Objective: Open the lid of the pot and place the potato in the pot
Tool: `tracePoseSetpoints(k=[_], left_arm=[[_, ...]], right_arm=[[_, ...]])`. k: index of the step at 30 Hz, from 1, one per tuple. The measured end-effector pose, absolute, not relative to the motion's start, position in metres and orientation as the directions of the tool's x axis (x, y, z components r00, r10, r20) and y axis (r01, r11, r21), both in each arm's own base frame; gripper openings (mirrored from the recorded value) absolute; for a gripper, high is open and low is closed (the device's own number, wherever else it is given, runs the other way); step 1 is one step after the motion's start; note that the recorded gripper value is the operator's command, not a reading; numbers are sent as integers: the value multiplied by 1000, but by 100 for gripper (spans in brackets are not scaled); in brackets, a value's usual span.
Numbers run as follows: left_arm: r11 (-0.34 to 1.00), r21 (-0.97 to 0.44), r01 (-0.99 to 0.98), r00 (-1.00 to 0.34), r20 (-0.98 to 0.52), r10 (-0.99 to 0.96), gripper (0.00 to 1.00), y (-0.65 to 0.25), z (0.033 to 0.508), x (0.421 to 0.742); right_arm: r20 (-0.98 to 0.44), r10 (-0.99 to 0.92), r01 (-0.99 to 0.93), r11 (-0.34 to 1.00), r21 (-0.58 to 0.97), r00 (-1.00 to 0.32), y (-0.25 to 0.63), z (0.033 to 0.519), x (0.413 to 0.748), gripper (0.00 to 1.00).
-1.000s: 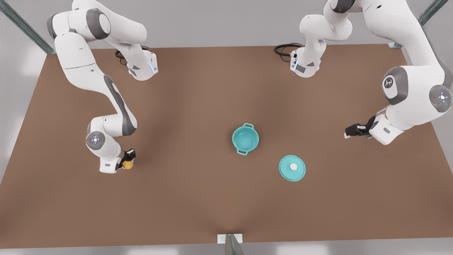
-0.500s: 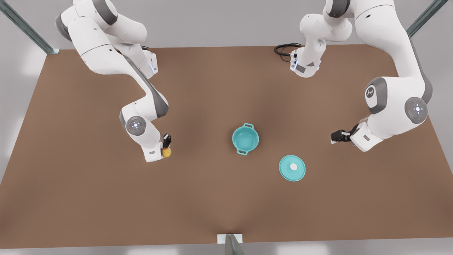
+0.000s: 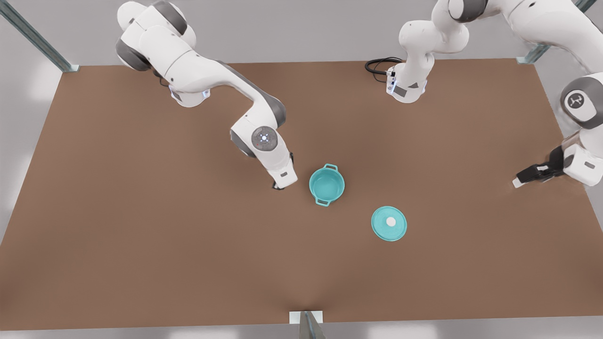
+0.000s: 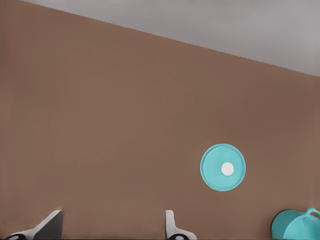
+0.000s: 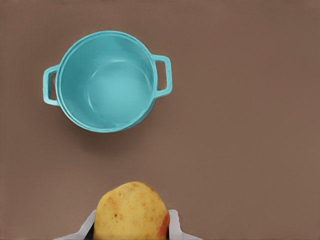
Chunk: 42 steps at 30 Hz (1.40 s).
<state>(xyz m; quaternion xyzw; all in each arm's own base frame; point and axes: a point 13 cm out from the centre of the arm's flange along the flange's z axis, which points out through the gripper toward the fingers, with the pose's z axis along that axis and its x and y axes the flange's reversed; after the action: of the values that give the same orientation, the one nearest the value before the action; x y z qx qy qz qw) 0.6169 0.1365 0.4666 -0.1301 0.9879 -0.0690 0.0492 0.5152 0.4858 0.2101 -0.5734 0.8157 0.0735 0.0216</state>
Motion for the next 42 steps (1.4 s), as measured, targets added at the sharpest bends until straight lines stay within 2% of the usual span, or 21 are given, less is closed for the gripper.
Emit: tracePoseSetpoints(k=[1, 2, 3, 5, 7, 10, 13, 20, 27, 28, 29, 30, 31, 34, 35, 36, 37, 38, 40, 41, 42], left_arm=[[937, -171, -304, -943, -89, -322, 100, 168, 492, 597], [929, -177, -326, -938, -64, -341, 100, 177, 494, 587], [937, -177, -302, -949, -36, -313, 100, 157, 485, 594], [971, -179, -160, -987, -3, -163, 100, 62, 463, 621], [979, -188, -84, -996, 21, -81, 100, 9, 450, 626], [984, -171, 59, -997, 42, 67, 100, -81, 452, 611], [979, -158, 131, -986, 84, 145, 100, -123, 439, 595], [986, -127, 109, -986, 113, 124, 100, -121, 386, 611], [988, -115, 101, -990, 89, 111, 100, -125, 362, 629], [988, -116, 104, -991, 77, 113, 100, -127, 366, 630], [988, -116, 106, -991, 70, 114, 100, -128, 369, 631], [988, -115, 102, -992, 67, 110, 100, -127, 369, 632], [989, -114, 93, -993, 68, 101, 100, -121, 367, 633], [989, -112, 93, -993, 64, 101, 100, -123, 365, 636], [990, -111, 90, -993, 65, 97, 100, -121, 364, 636], [990, -111, 85, -993, 66, 93, 100, -119, 362, 637], [991, -110, 82, -994, 65, 89, 100, -117, 362, 637], [991, -110, 80, -994, 65, 88, 100, -116, 361, 638], [991, -103, 84, -994, 57, 90, 100, -116, 364, 640], [991, -94, 91, -994, 45, 96, 100, -117, 369, 642], [991, -89, 96, -994, 37, 100, 100, -118, 372, 644]], right_arm=[[-131, -934, -941, 322, 103, -333, 504, 208, 510, 36], [-140, -934, -943, 315, 109, -329, 520, 205, 507, 36], [-145, -934, -943, 314, 109, -327, 534, 201, 506, 36], [-152, -932, -943, 316, 109, -329, 557, 191, 504, 36], [-161, -927, -939, 324, 116, -340, 575, 179, 504, 36], [-171, -916, -931, 347, 112, -362, 597, 157, 511, 35], [-193, -904, -924, 367, 107, -382, 614, 139, 514, 36], [-260, -878, -915, 387, 113, -403, 650, 125, 503, 37], [-277, -854, -897, 432, 92, -440, 643, 123, 521, 37], [-277, -852, -895, 437, 89, -444, 641, 122, 523, 45], [-277, -850, -893, 442, 86, -447, 640, 121, 525, 73], [-283, -847, -891, 447, 81, -451, 641, 121, 527, 91], [-289, -843, -888, 452, 77, -454, 641, 122, 528, 94], [-303, -831, -881, 467, 74, -466, 644, 125, 531, 94], [-316, -824, -877, 477, 64, -471, 642, 139, 538, 94], [-341, -803, -861, 508, 38, -489, 626, 179, 565, 100], [-369, -763, -822, 569, 8, -531, 584, 235, 611, 100], [-391, -699, -754, 656, -18, -599, 510, 290, 670, 100], [-372, -545, -569, 821, -52, -751, 315, 340, 764, 100], [-369, -470, -480, 875, -71, -802, 225, 366, 786, 100], [-350, -407, -405, 910, -83, -843, 152, 389, 790, 100]])
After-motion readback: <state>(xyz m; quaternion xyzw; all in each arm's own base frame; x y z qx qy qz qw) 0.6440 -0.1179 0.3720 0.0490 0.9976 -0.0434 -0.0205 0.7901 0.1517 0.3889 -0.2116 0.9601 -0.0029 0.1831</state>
